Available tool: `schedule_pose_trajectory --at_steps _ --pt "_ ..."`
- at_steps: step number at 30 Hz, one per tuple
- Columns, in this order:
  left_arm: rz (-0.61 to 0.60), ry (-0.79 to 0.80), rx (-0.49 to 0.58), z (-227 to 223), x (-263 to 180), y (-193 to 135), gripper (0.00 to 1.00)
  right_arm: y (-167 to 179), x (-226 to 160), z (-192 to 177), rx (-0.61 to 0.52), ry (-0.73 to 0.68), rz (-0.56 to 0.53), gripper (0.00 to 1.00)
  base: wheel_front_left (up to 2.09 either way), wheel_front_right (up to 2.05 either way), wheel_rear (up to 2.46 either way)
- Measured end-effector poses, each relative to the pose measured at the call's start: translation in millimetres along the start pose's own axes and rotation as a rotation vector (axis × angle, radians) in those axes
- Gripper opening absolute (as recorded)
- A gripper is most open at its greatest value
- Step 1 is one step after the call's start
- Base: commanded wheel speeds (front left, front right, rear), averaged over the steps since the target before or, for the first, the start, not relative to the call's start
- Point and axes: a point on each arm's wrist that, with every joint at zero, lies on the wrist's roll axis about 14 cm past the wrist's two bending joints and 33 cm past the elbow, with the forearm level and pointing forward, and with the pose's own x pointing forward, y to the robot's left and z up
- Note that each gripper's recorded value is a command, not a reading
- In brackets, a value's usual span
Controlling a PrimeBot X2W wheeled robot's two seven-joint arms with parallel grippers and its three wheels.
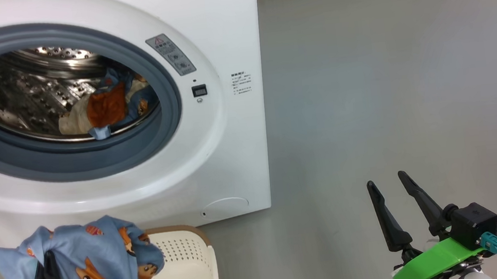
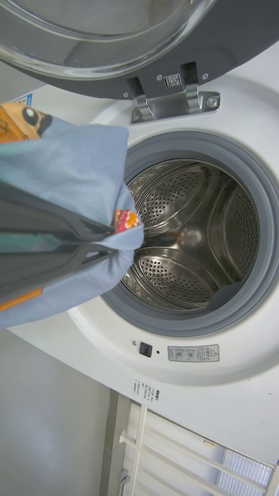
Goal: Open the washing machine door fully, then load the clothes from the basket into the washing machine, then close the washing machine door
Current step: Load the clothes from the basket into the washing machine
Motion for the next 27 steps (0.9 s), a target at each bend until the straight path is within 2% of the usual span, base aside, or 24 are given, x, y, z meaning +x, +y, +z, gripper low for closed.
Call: schedule_pose_trajectory --at_steps 15,27 --pt "-0.018 -0.061 0.022 21 -12 -6 0.0 -2 -17 7 -0.017 -0.017 -0.013 1.0 0.0 0.0 0.0" --pt "-0.009 -0.032 0.015 12 -13 -5 0.0 -4 -15 2 -0.015 -0.002 -0.017 1.0 0.0 0.0 0.0"
